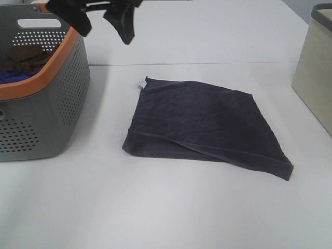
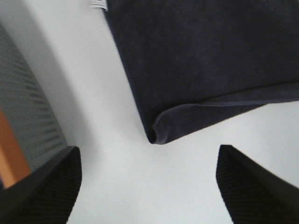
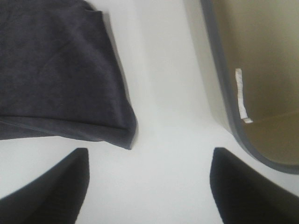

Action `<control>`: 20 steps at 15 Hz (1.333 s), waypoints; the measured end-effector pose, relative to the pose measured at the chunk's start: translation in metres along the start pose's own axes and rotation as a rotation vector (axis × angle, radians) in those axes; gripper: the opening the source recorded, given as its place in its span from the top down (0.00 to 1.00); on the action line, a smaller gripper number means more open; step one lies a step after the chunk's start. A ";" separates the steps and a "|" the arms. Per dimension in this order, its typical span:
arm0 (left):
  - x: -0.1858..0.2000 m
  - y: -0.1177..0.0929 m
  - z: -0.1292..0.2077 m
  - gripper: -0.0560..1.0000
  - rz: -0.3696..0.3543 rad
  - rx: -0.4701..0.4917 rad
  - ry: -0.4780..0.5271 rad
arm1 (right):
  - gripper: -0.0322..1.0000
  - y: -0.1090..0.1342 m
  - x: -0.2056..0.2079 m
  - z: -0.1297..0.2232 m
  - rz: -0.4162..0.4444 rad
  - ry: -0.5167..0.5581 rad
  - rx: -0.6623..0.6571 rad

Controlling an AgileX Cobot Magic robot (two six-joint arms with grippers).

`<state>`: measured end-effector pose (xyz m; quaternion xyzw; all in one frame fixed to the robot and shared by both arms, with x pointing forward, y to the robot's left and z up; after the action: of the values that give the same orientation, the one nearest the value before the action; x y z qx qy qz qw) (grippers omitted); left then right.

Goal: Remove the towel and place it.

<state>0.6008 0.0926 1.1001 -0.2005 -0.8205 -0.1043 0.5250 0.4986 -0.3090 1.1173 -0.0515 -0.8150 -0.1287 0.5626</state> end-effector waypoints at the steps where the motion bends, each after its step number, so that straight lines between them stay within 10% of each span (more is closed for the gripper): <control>1: 0.010 0.017 -0.001 0.24 -0.022 0.050 -0.022 | 0.35 -0.006 0.002 0.001 0.012 0.014 -0.016; 6: 0.048 0.081 0.055 0.24 -0.117 0.224 0.006 | 0.35 0.023 0.012 0.018 -0.010 0.012 0.182; 10: 0.071 0.085 0.120 0.24 -0.224 0.280 0.047 | 0.35 0.054 0.036 0.045 -0.059 -0.054 0.368; 20: 0.150 0.062 0.294 0.24 -0.266 0.368 -0.275 | 0.11 -0.020 0.057 0.177 -0.077 -0.239 0.296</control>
<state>0.3314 0.2937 1.1075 -0.0042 -0.9085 0.0068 0.4179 0.3137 -0.2842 1.1087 0.0479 -0.8875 -0.0220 0.4578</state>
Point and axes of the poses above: a point on each arm's last joint axis where the gripper is mounted, x pointing back along that axis away from the gripper, y along the wrist's bending axis when the last joint is at zero, z = x × y, the point moved 2 cm from there along -x, pointing out along that axis toward the gripper, and after that the axes turned 3 degrees about -x, right-handed, at the moved point
